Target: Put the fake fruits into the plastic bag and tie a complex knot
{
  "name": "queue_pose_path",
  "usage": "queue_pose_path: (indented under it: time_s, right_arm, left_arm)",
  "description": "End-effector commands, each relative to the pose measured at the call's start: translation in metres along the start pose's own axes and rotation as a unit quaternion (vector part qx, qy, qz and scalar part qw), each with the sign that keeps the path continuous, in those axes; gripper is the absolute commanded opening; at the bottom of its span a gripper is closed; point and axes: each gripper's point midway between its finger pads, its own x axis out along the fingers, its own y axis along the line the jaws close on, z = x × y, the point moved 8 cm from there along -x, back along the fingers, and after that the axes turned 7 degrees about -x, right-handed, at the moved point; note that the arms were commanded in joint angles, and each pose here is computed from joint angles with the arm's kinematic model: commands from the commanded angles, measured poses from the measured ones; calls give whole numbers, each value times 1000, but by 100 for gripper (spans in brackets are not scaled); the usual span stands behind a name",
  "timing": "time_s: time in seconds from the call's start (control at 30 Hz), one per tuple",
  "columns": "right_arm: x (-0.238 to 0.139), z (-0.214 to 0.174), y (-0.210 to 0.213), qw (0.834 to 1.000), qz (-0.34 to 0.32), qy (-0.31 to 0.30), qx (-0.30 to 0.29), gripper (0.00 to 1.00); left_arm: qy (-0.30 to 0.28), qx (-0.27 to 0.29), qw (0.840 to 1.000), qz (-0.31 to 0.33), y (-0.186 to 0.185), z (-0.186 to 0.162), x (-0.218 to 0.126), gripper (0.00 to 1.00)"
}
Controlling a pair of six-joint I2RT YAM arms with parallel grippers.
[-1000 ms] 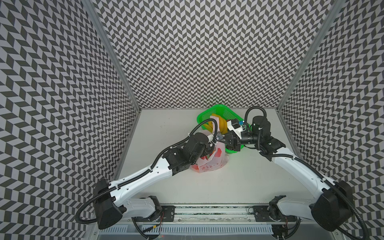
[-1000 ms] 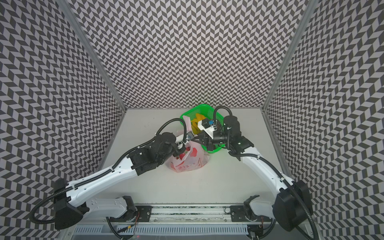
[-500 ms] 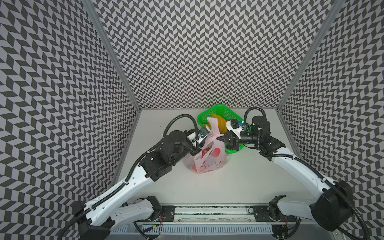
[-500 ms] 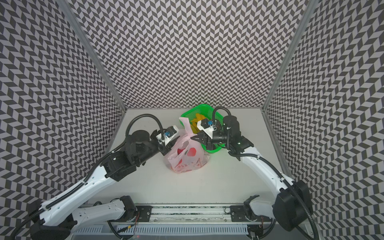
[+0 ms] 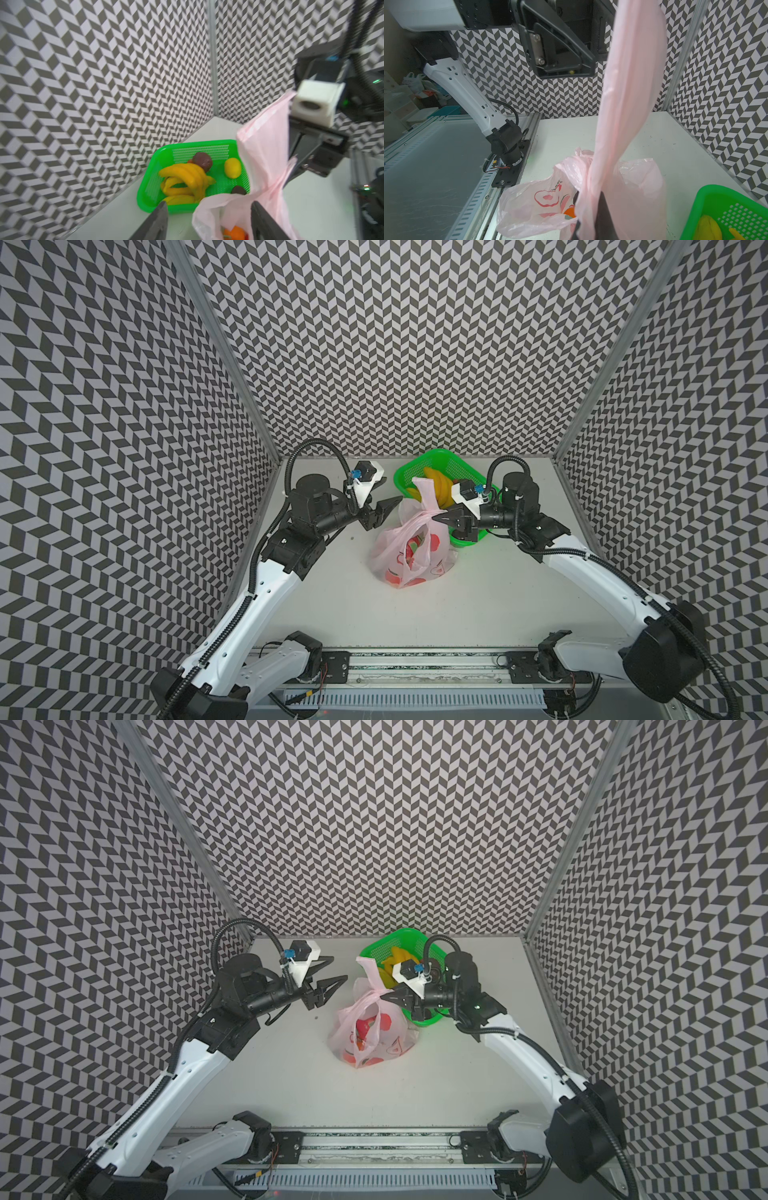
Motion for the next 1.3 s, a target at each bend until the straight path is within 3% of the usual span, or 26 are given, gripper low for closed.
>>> queue_pose_path:
  time_s: [0.0, 0.2, 0.4, 0.6, 0.7, 1.07, 1.27]
  right_arm:
    - [-2, 12, 3, 999, 4, -15, -43, 0]
    - [-2, 15, 9, 998, 15, -24, -58, 0]
    - [1, 15, 14, 997, 25, -23, -67, 0]
    - [2, 14, 15, 997, 21, -19, -74, 0]
    - [2, 13, 14, 996, 14, -13, -82, 0]
    - [4, 14, 9, 996, 2, 2, -93, 0]
    - [3, 14, 5, 995, -23, 11, -95, 0]
  left_arm:
    - [-49, -34, 995, -77, 0, 22, -5, 66]
    - [-38, -100, 991, -76, 33, 28, 14, 65]
    - [-25, -123, 981, -149, 42, 22, 42, 65]
    - [-8, -105, 968, -228, 28, 16, 58, 67]
    - [-4, -90, 959, -267, 20, 14, 58, 74]
    - [25, -63, 947, -314, 5, 6, 76, 79]
    - [45, -50, 950, -304, -1, 2, 76, 83]
